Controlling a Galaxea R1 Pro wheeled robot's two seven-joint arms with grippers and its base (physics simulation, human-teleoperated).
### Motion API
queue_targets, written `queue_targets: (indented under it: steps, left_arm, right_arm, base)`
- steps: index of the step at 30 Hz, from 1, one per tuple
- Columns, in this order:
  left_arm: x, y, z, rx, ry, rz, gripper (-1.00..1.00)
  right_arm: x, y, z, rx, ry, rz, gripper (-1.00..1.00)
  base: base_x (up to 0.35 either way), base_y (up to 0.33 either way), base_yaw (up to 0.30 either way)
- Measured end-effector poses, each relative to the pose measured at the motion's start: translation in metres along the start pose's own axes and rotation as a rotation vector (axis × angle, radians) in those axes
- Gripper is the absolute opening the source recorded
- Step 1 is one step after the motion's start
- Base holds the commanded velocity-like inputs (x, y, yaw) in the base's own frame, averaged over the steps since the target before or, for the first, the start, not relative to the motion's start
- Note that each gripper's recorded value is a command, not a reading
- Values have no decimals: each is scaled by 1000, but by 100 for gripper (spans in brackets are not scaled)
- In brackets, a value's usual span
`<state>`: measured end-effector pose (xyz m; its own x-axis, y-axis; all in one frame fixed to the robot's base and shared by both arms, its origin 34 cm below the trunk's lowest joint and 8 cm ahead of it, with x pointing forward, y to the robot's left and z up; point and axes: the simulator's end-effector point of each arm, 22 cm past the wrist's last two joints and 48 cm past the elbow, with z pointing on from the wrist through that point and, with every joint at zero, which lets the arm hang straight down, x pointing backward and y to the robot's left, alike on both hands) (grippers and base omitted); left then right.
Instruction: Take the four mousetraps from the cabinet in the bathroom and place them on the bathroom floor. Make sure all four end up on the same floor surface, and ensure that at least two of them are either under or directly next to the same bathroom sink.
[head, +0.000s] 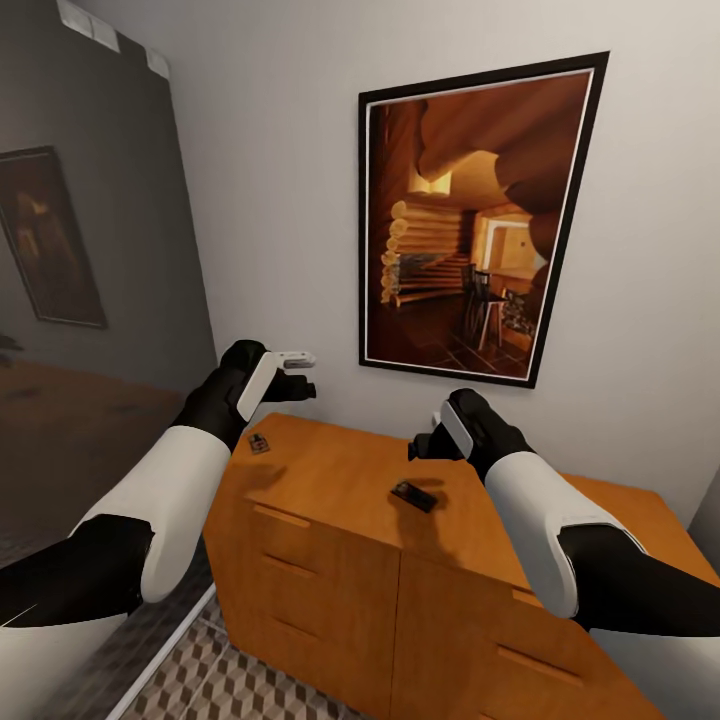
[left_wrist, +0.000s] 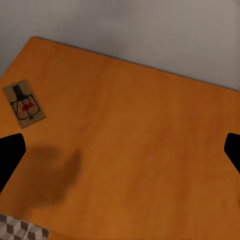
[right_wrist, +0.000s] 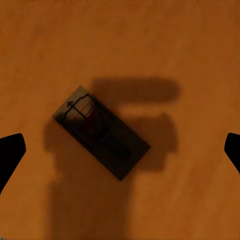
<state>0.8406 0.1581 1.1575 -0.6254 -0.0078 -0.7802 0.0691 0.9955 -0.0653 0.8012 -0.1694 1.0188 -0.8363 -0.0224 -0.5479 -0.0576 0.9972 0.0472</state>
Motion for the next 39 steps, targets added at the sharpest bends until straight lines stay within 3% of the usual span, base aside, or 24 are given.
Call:
queue_targets:
  steps: [15, 39]
  left_arm:
    - [1, 0, 1, 1, 3, -1, 100]
    - [8, 0, 5, -1, 21, 0, 100]
  right_arm:
    - [0, 1, 0, -1, 0, -2, 100]
    - [9, 6, 5, -2, 24, -11, 100]
  base:
    - [107, 0, 0]
    - [10, 0, 0]
